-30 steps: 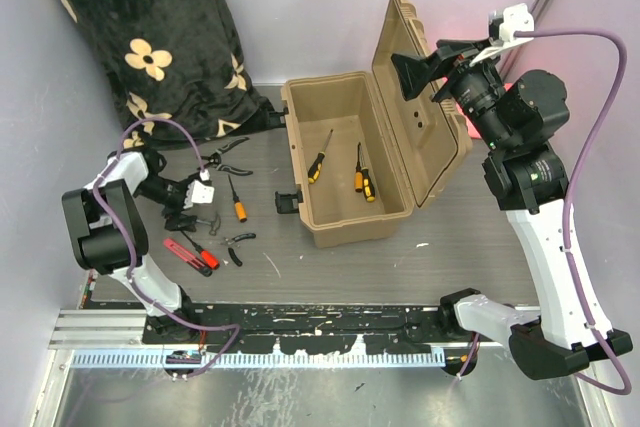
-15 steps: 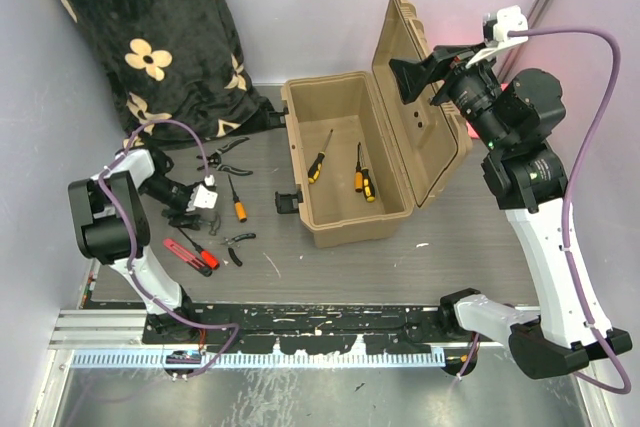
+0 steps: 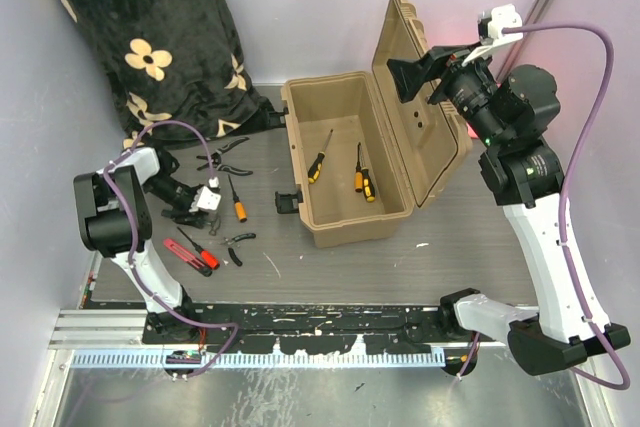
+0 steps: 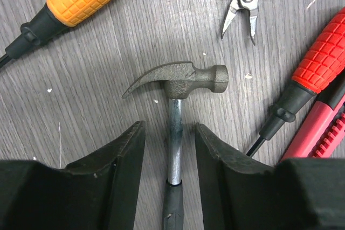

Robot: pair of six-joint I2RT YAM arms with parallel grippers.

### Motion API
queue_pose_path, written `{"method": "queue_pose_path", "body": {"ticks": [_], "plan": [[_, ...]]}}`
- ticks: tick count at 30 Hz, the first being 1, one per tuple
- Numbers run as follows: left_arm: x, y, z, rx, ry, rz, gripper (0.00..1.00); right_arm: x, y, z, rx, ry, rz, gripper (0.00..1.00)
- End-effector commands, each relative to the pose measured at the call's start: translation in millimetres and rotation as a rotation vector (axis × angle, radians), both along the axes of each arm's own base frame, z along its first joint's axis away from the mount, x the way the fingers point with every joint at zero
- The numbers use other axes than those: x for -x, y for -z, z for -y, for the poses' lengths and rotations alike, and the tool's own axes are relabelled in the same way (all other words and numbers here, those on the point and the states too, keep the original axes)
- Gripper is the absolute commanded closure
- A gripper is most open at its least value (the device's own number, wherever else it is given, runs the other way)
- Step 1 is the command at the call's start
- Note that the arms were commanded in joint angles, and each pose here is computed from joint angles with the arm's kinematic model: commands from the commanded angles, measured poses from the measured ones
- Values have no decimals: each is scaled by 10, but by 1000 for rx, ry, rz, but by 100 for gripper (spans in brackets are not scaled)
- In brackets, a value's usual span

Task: Pack the tool kit

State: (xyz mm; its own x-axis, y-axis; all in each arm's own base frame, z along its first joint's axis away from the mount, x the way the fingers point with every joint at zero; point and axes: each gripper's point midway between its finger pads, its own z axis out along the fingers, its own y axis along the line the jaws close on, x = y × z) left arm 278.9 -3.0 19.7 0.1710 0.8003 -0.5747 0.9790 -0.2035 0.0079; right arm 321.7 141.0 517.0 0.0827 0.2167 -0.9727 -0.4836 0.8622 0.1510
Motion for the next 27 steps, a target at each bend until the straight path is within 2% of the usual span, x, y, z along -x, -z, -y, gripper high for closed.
{"method": "queue_pose_path", "body": {"ticks": [1,6,11,13,16,20,27], "plan": [[1,-18,47,8,57,6,59,89,-284,15,-18,-8,77,0],[78,44,49,4,65,-25,61,91,-299,24,-22,-4,78,0],[183,85,60,3,84,-58,68,93,-321,30,-26,-1,81,0],[226,99,48,-7,90,-76,77,97,-329,30,-29,-2,82,0],[275,89,33,-19,94,-103,100,92,-327,29,-29,-2,80,0],[209,-124,86,6,29,-103,100,97,-328,31,-28,-2,81,0],[-27,-803,256,99,-59,7,100,90,-309,21,-33,-5,84,0]]}}
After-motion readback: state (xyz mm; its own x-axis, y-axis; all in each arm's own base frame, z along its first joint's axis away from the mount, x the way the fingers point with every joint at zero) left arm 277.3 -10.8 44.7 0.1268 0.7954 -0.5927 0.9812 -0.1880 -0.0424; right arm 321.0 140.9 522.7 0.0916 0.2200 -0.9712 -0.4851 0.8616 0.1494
